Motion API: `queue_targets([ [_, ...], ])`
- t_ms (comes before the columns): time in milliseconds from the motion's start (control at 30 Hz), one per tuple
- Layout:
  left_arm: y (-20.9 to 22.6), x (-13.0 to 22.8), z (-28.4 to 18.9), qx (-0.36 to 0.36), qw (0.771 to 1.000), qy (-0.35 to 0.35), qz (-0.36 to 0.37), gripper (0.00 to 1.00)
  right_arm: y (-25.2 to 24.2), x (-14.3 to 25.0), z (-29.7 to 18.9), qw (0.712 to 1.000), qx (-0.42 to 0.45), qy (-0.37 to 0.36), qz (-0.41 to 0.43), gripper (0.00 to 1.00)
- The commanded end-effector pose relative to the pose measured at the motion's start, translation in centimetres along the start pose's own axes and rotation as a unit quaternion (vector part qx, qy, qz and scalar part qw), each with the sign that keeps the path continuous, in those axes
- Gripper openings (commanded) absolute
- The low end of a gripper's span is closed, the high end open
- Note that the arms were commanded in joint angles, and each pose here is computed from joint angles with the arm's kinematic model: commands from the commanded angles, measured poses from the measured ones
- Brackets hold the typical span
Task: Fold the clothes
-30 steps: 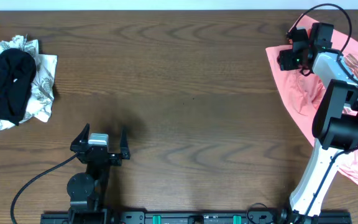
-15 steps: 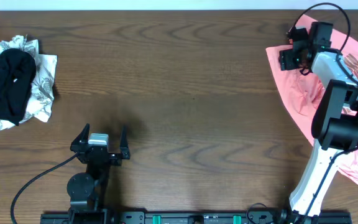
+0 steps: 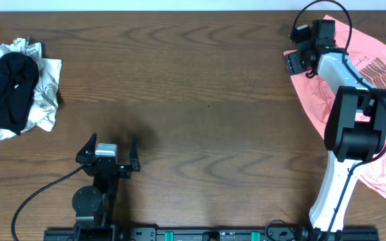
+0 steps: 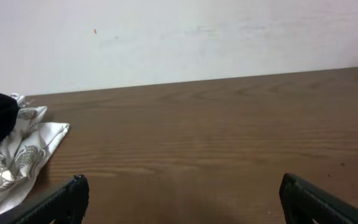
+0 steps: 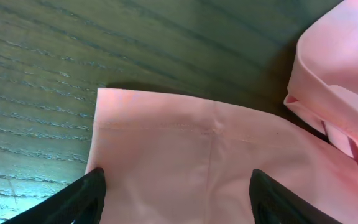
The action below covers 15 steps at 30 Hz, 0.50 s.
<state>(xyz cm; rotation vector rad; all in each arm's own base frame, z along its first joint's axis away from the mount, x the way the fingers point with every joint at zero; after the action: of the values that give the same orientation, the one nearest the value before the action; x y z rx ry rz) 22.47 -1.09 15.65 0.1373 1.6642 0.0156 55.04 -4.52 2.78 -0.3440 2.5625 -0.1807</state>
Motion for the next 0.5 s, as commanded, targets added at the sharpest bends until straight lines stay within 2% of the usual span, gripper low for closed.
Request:
queue_targets([
  [0, -0.2, 1.4, 0.1, 0.005, 1.000, 0.022, 0.001, 0.98, -0.7, -1.6, -1.5, 1.000, 0.018, -0.017, -0.008, 0.72],
  [300, -0.2, 1.4, 0.1, 0.005, 1.000, 0.022, 0.001, 0.98, 0.1, -0.6, -0.1, 1.000, -0.001, -0.007, -0.007, 0.68],
  [467, -0.2, 1.4, 0.1, 0.005, 1.000, 0.022, 0.001, 0.98, -0.3, 0.4, 1.1, 0.999, -0.001, 0.001, 0.035, 0.65],
])
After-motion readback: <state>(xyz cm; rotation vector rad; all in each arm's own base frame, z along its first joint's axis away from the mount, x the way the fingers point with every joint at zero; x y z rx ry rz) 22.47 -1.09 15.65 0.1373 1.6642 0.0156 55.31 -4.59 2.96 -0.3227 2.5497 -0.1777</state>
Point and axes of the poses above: each gripper's point midway between its finger pads, its own z axis out along the fingers, its own y axis along the line the jaws close on, x = y × z, the point moved 2 cm from there along -z, back along the fingers, and after that the axes turned 2 degrees about z, right-handed, at the moved point
